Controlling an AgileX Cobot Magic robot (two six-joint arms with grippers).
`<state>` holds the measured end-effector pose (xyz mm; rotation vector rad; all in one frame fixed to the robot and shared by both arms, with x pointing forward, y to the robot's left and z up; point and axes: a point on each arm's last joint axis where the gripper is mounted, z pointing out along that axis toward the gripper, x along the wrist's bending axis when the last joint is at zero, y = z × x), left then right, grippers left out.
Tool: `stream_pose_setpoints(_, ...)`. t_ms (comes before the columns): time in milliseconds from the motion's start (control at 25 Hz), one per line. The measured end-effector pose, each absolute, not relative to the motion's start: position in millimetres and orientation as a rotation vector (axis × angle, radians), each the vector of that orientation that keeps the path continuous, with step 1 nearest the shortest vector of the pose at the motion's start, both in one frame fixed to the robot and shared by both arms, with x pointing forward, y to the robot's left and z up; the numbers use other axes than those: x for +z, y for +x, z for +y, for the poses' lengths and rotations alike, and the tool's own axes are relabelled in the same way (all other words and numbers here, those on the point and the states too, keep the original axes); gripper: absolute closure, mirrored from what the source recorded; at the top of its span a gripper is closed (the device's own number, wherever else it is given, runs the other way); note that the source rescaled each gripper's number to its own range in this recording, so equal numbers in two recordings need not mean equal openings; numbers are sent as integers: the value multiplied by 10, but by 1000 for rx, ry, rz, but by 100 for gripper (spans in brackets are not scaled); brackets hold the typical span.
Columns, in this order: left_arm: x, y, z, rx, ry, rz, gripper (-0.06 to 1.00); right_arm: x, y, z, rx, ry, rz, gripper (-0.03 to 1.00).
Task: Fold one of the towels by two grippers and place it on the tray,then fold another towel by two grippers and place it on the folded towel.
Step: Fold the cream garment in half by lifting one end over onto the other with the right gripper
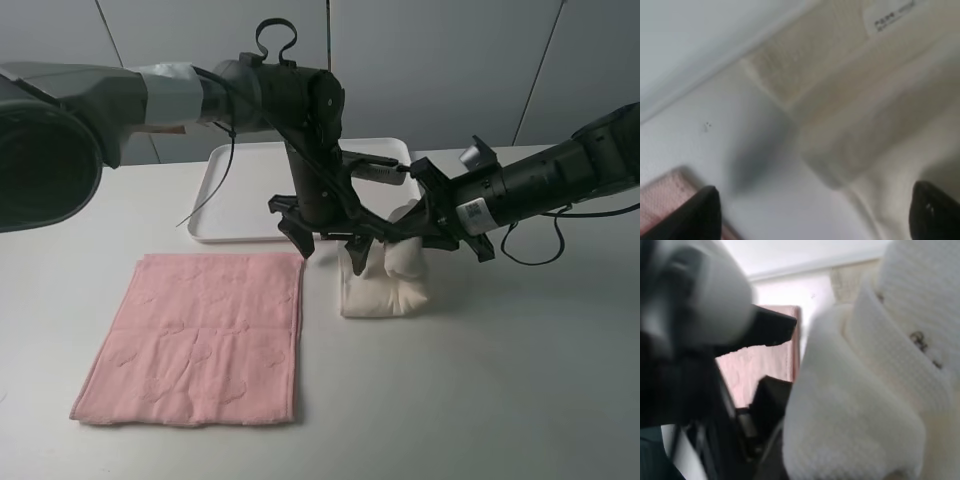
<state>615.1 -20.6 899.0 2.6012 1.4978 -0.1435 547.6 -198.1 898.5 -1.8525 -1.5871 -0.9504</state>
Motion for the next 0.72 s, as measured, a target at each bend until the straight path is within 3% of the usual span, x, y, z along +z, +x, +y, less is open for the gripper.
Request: stream_pose_setpoints(720, 9918, 6466, -216, -209, 2317, 1366, -2, 8991, 5476, -1976, -956, -1847, -1580, 88)
